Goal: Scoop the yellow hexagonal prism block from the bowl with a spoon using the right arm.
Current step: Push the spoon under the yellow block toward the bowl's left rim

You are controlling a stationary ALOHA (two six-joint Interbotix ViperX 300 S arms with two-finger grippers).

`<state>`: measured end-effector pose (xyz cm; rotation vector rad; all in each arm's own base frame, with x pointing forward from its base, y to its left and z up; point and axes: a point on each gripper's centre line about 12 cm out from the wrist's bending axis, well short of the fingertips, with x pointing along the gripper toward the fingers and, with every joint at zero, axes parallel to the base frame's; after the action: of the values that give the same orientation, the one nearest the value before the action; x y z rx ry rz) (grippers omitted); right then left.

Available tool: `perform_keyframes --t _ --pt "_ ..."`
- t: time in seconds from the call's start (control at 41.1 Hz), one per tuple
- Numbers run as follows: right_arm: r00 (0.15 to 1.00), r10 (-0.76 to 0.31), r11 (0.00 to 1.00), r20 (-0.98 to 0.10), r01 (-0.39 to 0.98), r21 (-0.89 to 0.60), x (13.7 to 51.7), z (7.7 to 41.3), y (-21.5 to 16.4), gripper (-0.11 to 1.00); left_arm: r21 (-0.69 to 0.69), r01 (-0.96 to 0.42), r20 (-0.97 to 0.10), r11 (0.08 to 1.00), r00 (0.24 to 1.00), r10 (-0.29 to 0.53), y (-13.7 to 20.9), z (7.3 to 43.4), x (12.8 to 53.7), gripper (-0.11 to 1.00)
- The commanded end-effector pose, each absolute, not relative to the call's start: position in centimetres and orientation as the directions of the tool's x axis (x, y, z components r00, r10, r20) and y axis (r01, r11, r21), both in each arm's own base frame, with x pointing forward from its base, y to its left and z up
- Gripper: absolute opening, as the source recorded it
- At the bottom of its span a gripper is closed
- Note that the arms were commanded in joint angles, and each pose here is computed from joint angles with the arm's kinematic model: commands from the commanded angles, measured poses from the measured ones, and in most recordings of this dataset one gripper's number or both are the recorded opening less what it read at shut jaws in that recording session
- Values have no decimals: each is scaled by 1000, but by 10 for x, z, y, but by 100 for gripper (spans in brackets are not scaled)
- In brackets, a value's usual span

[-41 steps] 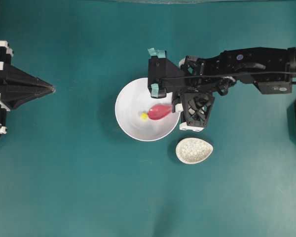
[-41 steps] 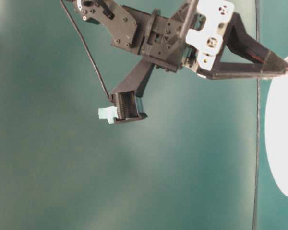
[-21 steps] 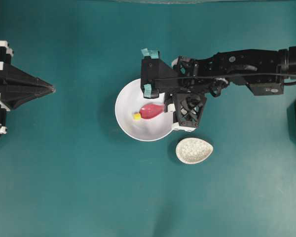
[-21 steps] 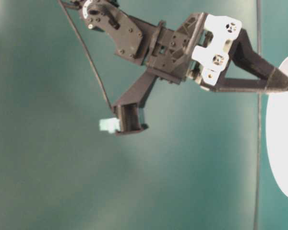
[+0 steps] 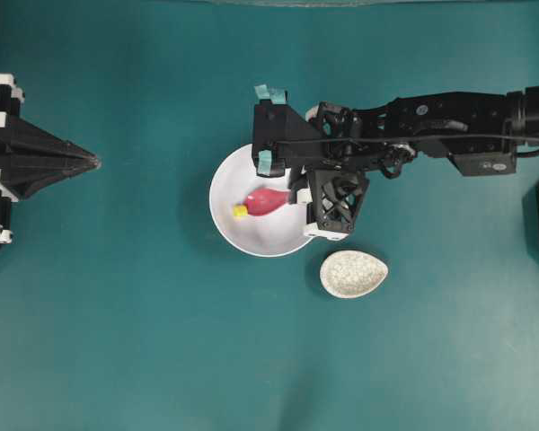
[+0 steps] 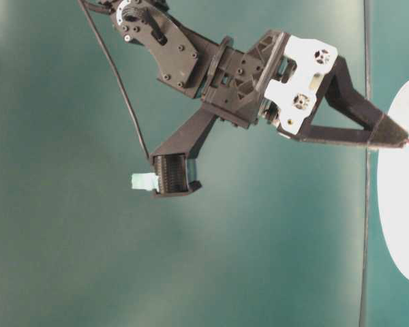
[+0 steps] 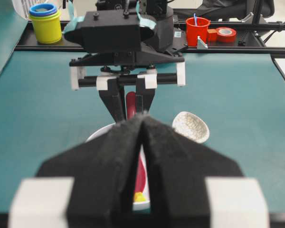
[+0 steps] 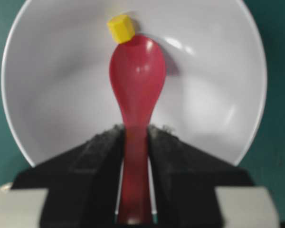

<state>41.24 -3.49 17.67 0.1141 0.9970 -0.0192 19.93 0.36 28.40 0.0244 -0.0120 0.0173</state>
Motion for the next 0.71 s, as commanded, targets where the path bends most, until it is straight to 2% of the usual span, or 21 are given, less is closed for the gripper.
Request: perform_keyframes --t 0.0,0.681 --pt "592 33 994 -805 66 89 420 192 -34 24 26 -18 46 1000 999 17 4 296 202 4" --pt "643 28 993 -765 72 97 429 204 -34 24 26 -19 46 999 999 18 4 296 202 4"
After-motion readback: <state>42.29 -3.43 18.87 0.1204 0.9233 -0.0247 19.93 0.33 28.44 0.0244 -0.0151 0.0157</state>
